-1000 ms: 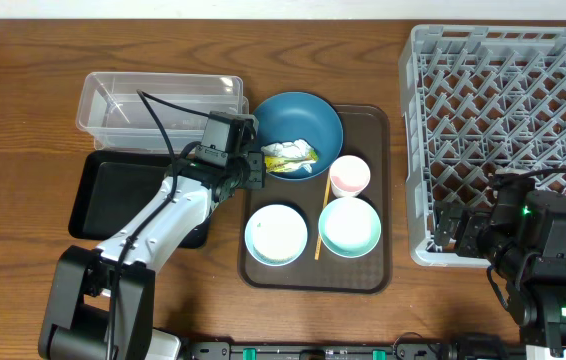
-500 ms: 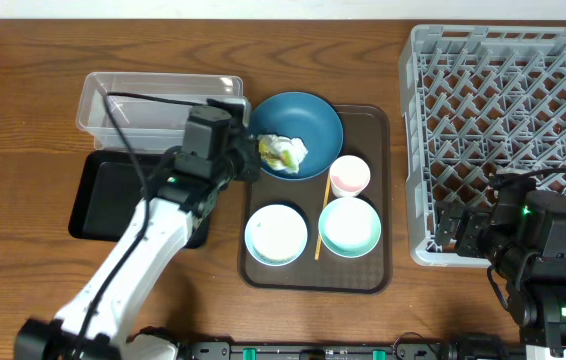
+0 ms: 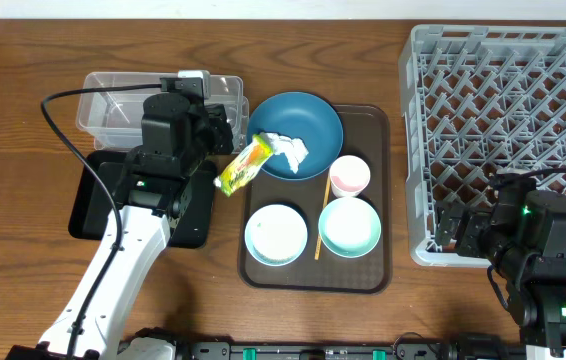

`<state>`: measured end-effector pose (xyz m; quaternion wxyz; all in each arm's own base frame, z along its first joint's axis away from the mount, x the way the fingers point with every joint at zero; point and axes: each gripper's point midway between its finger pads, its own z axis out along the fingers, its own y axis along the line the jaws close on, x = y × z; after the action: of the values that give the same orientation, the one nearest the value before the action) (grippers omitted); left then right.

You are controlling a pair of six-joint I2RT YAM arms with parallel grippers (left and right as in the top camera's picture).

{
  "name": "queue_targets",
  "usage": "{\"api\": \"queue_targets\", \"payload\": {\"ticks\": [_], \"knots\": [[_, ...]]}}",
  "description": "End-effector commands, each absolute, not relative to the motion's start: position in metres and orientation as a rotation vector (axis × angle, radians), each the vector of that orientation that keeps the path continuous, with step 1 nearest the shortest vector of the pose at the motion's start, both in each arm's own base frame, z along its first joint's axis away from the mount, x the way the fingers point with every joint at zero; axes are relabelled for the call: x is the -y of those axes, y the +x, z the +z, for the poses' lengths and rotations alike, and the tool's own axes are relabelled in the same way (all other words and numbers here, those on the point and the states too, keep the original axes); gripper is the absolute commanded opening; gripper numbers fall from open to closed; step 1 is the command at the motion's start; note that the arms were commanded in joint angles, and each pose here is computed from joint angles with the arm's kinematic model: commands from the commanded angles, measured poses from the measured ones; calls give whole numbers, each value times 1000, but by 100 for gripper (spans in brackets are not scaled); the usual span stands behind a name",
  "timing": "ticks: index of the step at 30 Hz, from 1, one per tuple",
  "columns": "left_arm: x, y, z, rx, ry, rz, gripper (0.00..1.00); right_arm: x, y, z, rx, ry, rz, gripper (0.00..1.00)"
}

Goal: Sort waste into correct bins and load items into the dishwasher rack
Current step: 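Lift the wrapper with the left gripper toward the clear bin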

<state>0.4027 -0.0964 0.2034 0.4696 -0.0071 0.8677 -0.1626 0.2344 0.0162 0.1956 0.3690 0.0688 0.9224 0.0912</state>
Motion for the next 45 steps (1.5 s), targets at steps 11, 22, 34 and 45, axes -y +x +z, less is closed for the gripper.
{"api": "queue_targets", "payload": {"ticks": [11,22,34,45], "knots": [[87,360,141,-2454,-43,-340,62,-13,237,206,-2339,171,212,99],[103,346,88,-2614,242,-380,72,-13,237,206,-2339,171,212,99],[104,352,59,-2641,376,-346,70,-13,237,206,-2339,171,212,99],[113,353,55,-2637,390,-410,53,-13,237,206,-2338,171,212,99]]}}
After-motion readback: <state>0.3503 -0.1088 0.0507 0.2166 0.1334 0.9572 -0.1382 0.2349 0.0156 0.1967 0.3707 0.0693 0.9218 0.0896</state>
